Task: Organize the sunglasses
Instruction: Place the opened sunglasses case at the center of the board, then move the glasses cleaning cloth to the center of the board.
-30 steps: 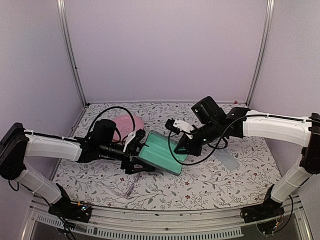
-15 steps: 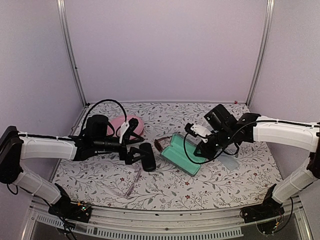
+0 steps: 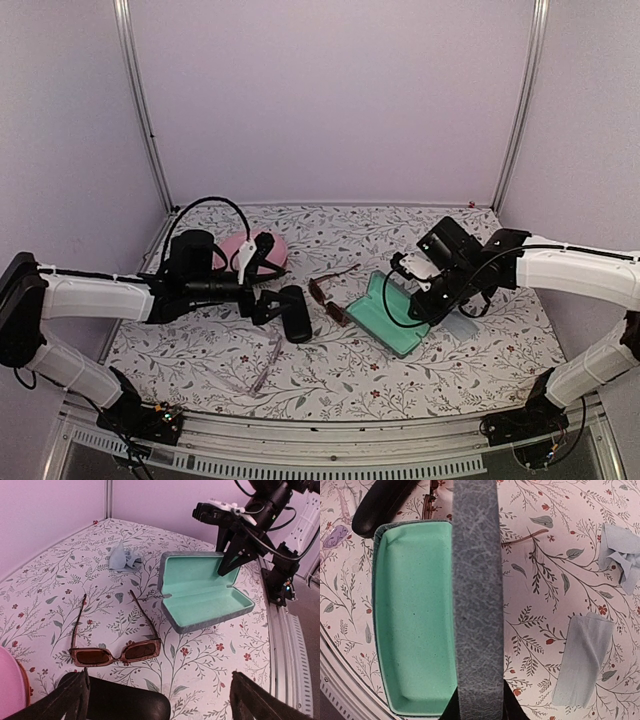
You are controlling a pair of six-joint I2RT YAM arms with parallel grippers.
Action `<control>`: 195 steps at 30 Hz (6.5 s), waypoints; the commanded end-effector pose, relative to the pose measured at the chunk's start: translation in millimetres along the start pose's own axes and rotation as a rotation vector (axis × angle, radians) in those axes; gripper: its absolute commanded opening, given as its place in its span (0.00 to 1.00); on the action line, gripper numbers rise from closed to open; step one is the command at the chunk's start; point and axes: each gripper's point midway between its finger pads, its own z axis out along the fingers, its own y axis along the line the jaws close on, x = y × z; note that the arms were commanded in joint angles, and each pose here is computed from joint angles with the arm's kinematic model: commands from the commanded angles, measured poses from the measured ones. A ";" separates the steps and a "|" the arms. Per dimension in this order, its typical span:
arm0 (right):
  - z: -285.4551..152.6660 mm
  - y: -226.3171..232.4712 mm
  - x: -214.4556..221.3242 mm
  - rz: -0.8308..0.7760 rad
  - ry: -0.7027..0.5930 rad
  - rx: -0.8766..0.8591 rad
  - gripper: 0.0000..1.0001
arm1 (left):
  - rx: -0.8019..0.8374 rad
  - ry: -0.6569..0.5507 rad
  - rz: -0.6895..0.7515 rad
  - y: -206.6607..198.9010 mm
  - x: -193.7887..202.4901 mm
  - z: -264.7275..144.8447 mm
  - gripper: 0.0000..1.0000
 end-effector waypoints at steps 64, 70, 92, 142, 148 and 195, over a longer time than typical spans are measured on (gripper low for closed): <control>66.7 -9.9 -46.6 -0.290 -0.035 -0.017 0.11 | -0.043 -0.003 0.049 7.5 9.0 -3.6 0.98; 69.3 -5.9 -39.7 -0.302 -0.021 -0.026 0.14 | -0.046 -0.005 0.047 7.9 8.8 -4.3 0.98; 47.1 -0.1 -50.5 -0.271 -0.104 -0.040 0.50 | -0.073 -0.002 0.024 10.4 12.0 -7.5 0.98; 64.8 -95.5 97.9 0.707 0.182 0.085 0.42 | -0.277 0.143 -0.160 60.9 22.5 12.3 0.99; 65.2 -97.0 101.7 0.709 0.193 0.116 0.38 | -0.273 0.143 -0.160 59.5 22.5 11.2 0.99; 67.1 -76.5 112.8 0.701 0.218 0.110 0.25 | -0.240 0.146 -0.186 57.1 26.5 19.9 0.98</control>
